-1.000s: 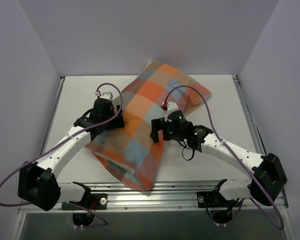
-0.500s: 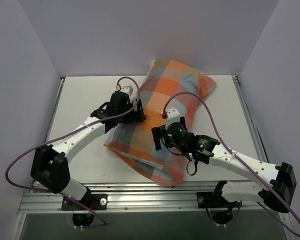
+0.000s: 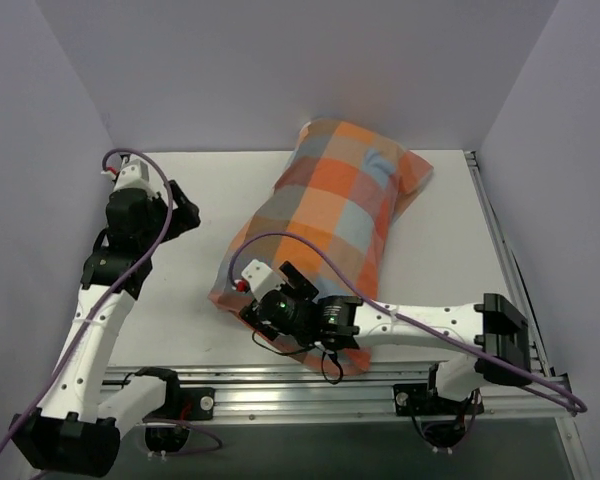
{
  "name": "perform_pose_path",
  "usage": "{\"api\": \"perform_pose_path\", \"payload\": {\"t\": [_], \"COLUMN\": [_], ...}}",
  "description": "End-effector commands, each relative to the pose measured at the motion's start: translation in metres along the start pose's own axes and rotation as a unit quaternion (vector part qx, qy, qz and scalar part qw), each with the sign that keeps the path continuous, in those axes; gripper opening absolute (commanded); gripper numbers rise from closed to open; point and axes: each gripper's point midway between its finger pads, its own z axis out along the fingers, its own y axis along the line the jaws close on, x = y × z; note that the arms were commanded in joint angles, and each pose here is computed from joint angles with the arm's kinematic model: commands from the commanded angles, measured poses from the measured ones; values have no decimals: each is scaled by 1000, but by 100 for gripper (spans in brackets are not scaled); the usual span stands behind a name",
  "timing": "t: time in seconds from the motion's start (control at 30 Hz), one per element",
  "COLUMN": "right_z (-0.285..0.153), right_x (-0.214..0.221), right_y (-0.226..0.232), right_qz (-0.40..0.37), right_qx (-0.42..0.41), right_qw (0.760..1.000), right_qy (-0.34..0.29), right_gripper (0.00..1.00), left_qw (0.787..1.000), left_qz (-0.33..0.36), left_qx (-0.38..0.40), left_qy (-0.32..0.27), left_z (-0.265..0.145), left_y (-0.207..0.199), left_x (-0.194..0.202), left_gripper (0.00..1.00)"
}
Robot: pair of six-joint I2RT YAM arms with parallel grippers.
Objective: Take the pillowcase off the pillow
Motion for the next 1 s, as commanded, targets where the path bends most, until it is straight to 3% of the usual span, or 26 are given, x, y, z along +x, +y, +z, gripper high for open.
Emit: {"api": "perform_pose_path", "payload": {"t": [0.0,0.17,0.5,0.97], "right_z": [6,29,59,77], "right_x": [-24,-18,-10,-3], "right_y": [13,41,66,53], "right_qz": [-44,-127,-212,-241], "right_qx": [20,44,97,183], "right_qw": [999,991,972,953], "right_qy": [-23,-4,5,-10], "right_gripper": [86,86,85,60], "left_qw": [998,993,989,988], "left_qz": [23,27,38,39], "left_qx": [-65,-116,-142,-150], "left_qy": [5,-11,-10,-7], "left_z": [-15,-19,-19,-19], "left_y": [47,79,88,91], "left_x": [21,41,40,41], "left_gripper": [94,94,94,94]}}
